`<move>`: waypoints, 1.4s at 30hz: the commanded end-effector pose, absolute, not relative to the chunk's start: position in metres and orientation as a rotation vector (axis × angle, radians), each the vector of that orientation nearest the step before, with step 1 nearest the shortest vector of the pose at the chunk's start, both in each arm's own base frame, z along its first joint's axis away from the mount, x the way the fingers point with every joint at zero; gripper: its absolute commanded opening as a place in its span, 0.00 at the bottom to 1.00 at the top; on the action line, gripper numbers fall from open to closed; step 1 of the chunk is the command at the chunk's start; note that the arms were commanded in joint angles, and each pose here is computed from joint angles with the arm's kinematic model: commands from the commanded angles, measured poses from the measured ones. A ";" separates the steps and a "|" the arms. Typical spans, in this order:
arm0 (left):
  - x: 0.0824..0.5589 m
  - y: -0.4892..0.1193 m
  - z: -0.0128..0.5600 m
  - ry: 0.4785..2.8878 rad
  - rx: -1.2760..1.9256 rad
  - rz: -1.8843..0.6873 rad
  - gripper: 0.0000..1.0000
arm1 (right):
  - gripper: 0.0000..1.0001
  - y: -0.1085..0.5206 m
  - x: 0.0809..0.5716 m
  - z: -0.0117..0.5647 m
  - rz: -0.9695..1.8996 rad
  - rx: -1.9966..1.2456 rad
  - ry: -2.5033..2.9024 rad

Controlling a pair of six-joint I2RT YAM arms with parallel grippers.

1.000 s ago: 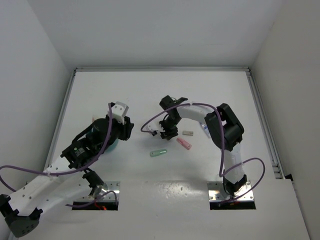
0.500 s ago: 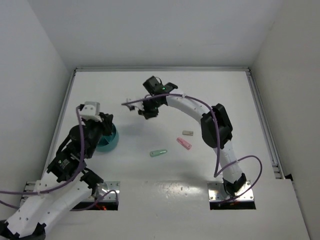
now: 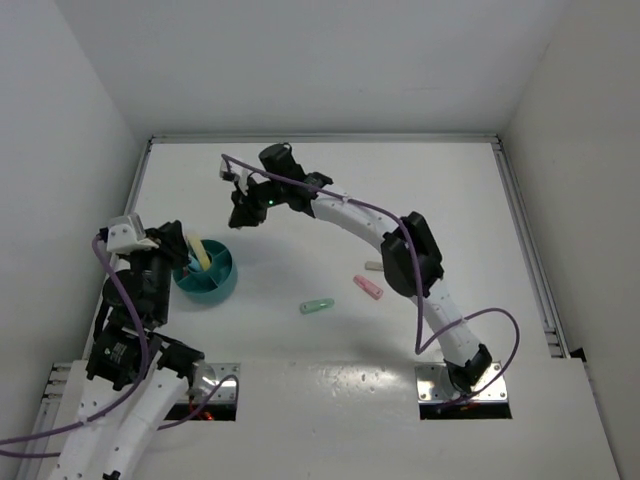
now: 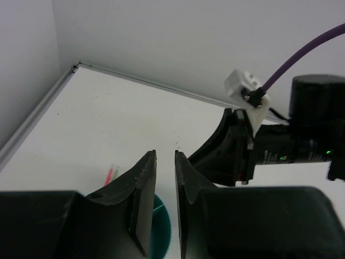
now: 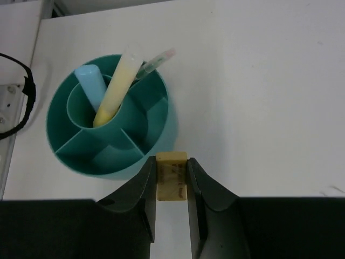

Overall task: Sort the stationery into containers
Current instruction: Place the stationery in the storage box.

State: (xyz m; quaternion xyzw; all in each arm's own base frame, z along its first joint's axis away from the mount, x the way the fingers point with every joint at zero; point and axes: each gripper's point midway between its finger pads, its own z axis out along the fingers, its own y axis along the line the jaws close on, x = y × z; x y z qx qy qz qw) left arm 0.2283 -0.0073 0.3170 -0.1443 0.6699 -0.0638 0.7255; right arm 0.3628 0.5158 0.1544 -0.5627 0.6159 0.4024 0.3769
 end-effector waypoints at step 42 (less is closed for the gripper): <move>0.223 -0.004 0.335 1.389 -0.315 -0.178 0.25 | 0.01 0.582 0.327 0.129 1.522 -1.261 1.393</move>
